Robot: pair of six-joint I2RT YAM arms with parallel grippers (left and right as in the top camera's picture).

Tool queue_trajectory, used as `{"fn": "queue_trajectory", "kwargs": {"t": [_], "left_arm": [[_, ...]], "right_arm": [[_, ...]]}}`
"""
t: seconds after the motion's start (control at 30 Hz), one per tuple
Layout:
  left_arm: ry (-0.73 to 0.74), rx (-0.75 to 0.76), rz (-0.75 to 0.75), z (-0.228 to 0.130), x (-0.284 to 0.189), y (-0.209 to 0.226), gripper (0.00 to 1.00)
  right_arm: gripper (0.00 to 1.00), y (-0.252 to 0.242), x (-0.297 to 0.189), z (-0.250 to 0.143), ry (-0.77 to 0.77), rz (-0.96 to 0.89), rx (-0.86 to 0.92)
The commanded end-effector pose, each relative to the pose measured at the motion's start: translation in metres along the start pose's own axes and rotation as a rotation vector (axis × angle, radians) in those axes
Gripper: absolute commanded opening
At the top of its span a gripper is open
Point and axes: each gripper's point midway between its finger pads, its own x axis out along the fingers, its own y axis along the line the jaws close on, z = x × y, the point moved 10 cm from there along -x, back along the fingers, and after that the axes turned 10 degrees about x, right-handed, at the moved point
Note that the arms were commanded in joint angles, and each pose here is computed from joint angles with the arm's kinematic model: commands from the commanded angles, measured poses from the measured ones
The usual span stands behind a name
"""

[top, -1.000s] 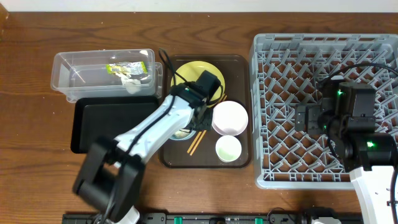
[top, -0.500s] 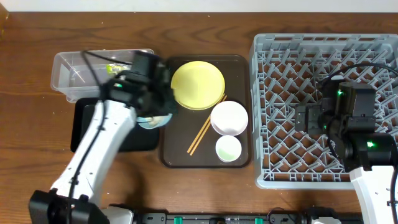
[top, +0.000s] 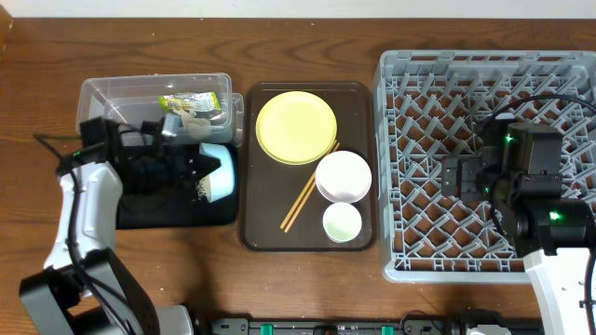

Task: Sort waste into correct bins and load items into the dishwasher rack
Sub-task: 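Tip the blue bowl over the black tray to pour out rice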

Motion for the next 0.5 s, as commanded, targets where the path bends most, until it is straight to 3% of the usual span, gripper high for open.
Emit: {"fn": "queue_trajectory", "kwargs": {"t": [0.0, 0.17, 0.47], "left_arm": [[-0.148, 0.011, -0.222, -0.002, -0.012, 0.006, 0.06], [-0.255, -0.147, -0.311, -0.01, -0.024, 0.035, 0.06], [-0.265, -0.463, -0.337, -0.016, -0.032, 0.06, 0.06]], "right_arm": [[0.99, 0.002, -0.004, 0.005, -0.019, 0.001, -0.008], [0.99, 0.002, -0.004, 0.005, -0.018, 0.0, -0.008], [0.99, 0.001, -0.004, 0.004, -0.014, 0.0, -0.008]]}}
